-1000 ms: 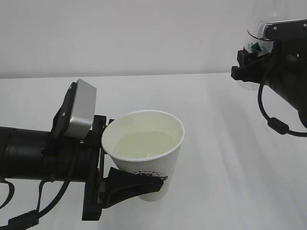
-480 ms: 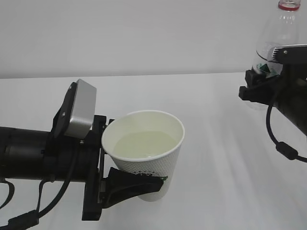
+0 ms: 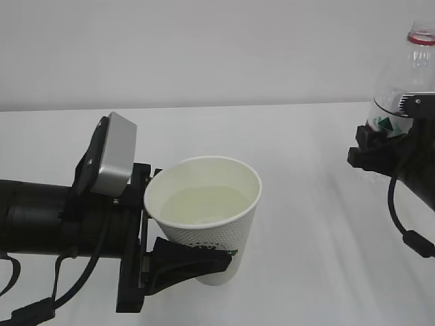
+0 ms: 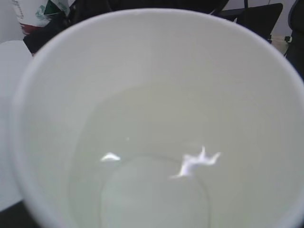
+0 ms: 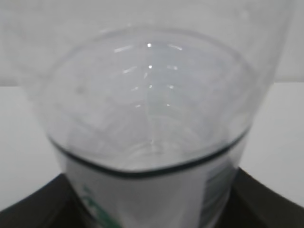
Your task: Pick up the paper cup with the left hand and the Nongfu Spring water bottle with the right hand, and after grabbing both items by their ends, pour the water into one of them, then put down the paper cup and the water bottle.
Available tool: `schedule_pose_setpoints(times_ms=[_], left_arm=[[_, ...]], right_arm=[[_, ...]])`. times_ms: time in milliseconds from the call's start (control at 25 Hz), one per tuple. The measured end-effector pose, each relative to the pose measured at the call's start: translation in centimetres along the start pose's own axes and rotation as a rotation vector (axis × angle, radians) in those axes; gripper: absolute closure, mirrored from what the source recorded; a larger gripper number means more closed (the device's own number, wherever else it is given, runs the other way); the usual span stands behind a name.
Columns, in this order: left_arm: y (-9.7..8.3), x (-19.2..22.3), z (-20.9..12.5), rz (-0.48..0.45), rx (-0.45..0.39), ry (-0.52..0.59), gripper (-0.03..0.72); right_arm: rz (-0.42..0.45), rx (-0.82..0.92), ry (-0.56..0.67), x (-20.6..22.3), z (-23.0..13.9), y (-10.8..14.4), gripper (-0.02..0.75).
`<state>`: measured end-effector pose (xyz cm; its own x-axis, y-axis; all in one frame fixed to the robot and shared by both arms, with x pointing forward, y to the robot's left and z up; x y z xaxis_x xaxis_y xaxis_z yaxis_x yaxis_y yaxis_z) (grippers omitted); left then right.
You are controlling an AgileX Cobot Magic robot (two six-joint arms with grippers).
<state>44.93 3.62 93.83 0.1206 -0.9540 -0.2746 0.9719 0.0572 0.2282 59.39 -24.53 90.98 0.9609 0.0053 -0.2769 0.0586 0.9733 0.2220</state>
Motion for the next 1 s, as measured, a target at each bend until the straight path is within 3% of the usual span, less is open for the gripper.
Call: schedule_pose_setpoints(times_ms=[400,880,1000], left_arm=[[0.0,0.0,0.0,0.000,0.000,0.000,0.160],[0.0,0.0,0.0,0.000,0.000,0.000,0.160],[0.0,0.0,0.0,0.000,0.000,0.000,0.160]], right_arm=[[-0.011,0.005,-0.002,-0.6,-0.5,-0.6,0.269],[-0.091,0.001,-0.046,-0.2,0.9,-4.5,0.269],[-0.061,-0.017,-0.044,-0.2,0.9,-4.1,0.269]])
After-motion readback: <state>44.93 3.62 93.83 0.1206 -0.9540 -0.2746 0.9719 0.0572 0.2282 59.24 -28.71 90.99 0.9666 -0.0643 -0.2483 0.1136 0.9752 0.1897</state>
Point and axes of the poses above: a point on each arm's last joint axis where the gripper is mounted, x pointing out along that axis toward the gripper, y along the wrist's bending axis when the last joint is at zero, z = x × y, the point moved 7 cm from there along x, pointing out along that axis toward the gripper, and after that the axes turned 14 degrees about x, right-handed, at the moved point
